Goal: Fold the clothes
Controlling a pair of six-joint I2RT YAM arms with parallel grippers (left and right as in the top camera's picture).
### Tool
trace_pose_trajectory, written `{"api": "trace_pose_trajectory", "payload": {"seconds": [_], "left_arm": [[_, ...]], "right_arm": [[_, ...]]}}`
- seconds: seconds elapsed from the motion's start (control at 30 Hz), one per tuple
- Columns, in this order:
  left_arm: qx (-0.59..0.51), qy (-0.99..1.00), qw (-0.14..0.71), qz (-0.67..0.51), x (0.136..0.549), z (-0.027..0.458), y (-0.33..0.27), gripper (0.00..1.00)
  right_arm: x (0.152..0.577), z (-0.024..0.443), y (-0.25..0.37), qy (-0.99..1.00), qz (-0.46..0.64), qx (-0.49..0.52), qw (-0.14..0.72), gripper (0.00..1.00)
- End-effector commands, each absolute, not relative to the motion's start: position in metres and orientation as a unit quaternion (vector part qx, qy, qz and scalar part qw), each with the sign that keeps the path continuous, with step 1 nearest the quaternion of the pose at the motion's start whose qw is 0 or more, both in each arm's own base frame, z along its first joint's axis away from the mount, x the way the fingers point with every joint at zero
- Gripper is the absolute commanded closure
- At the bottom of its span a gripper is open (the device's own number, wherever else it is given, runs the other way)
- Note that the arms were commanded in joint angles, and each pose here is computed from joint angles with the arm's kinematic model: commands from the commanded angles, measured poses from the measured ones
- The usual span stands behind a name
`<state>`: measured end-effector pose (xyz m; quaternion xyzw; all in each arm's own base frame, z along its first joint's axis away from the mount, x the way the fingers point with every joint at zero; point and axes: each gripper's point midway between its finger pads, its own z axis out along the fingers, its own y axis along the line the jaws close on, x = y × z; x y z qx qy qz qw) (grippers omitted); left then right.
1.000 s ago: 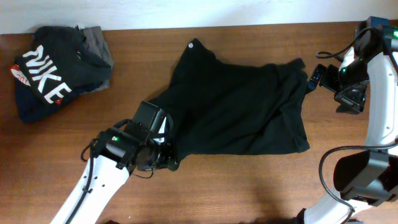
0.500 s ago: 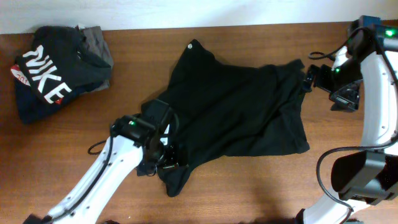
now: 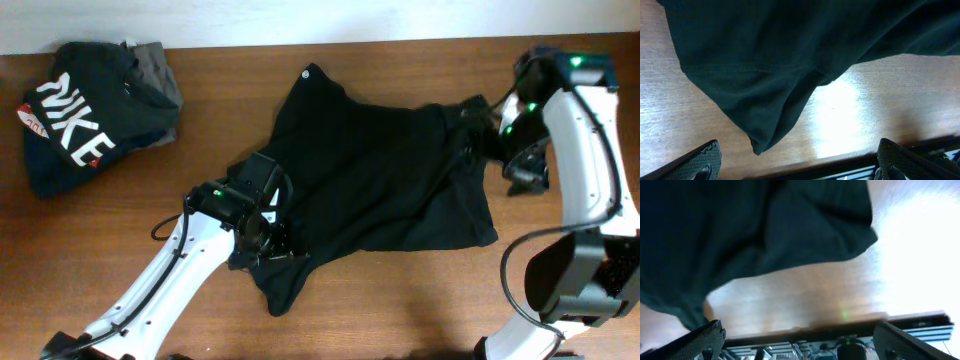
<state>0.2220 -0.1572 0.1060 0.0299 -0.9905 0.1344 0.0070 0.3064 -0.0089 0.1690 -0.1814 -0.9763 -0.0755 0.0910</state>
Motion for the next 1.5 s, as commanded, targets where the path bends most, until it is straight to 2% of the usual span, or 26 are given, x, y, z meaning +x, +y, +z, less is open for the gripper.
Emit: {"api": "trace_pose_trajectory", "payload": {"seconds": [0.0,0.3,0.37,0.43,0.57,0.67,0.9,0.97,1.03,1.23,1.3,1.33,1.37,1.4,1.43,1.47], "left_arm": [[0.024,-0.992,-0.011,0.123,0.229,0.108,-0.152,0.01],[0.024,-0.993,-0.024,0.113,0.235,0.107,-0.149,0.01],[0.024,-0.993,-0.028,0.113,0.236,0.107,-0.149,0.01],[0.024,-0.993,-0.033,0.110,0.238,0.107,-0.148,0.01],[0.025,-0.993,-0.033,0.108,0.238,0.107,-0.147,0.01],[0.025,-0.993,-0.032,0.107,0.238,0.107,-0.147,0.01],[0.025,-0.993,-0.032,0.107,0.238,0.107,-0.147,0.01],[0.025,-0.993,-0.032,0.107,0.238,0.107,-0.147,0.01],[0.025,-0.993,-0.031,0.107,0.238,0.107,-0.147,0.01],[0.025,-0.993,-0.032,0.107,0.238,0.107,-0.147,0.01],[0.025,-0.993,-0.032,0.107,0.238,0.107,-0.147,0.01],[0.025,-0.993,-0.032,0.107,0.238,0.107,-0.147,0.01],[0.025,-0.993,-0.032,0.107,0.238,0.107,-0.147,0.01],[0.025,-0.993,-0.032,0.107,0.238,0.107,-0.147,0.01],[0.025,-0.993,-0.032,0.107,0.238,0.107,-0.147,0.01],[0.025,-0.993,-0.032,0.107,0.238,0.107,-0.147,0.01]], "right_arm": [[0.288,0.139,-0.005,-0.971,-0.073,-0.186,0.133,0.01],[0.279,0.074,-0.008,-0.976,-0.062,-0.157,0.135,0.02],[0.289,0.062,-0.010,-0.980,-0.060,-0.156,0.111,0.30],[0.297,0.056,-0.011,-0.982,-0.061,-0.156,0.093,0.50],[0.304,0.043,-0.011,-0.983,-0.063,-0.155,0.073,0.49],[0.304,0.035,-0.011,-0.984,-0.064,-0.154,0.065,0.40],[0.317,0.021,-0.016,-0.988,-0.057,-0.142,0.029,0.42],[0.320,0.021,-0.016,-0.990,-0.057,-0.130,0.022,0.52],[0.323,0.021,-0.016,-0.992,-0.057,-0.111,0.014,0.56],[0.327,0.022,-0.022,-0.995,-0.042,-0.093,0.005,0.47],[0.326,0.022,-0.023,-0.996,-0.040,-0.084,0.006,0.47],[0.326,0.022,-0.023,-0.996,-0.039,-0.084,0.006,0.50],[0.326,0.022,-0.023,-0.996,-0.039,-0.084,0.007,0.61],[0.325,0.022,-0.023,-0.996,-0.039,-0.085,0.009,0.66],[0.322,0.022,-0.023,-0.995,-0.039,-0.087,0.014,0.75],[0.321,0.022,-0.023,-0.995,-0.039,-0.090,0.017,0.78]]}}
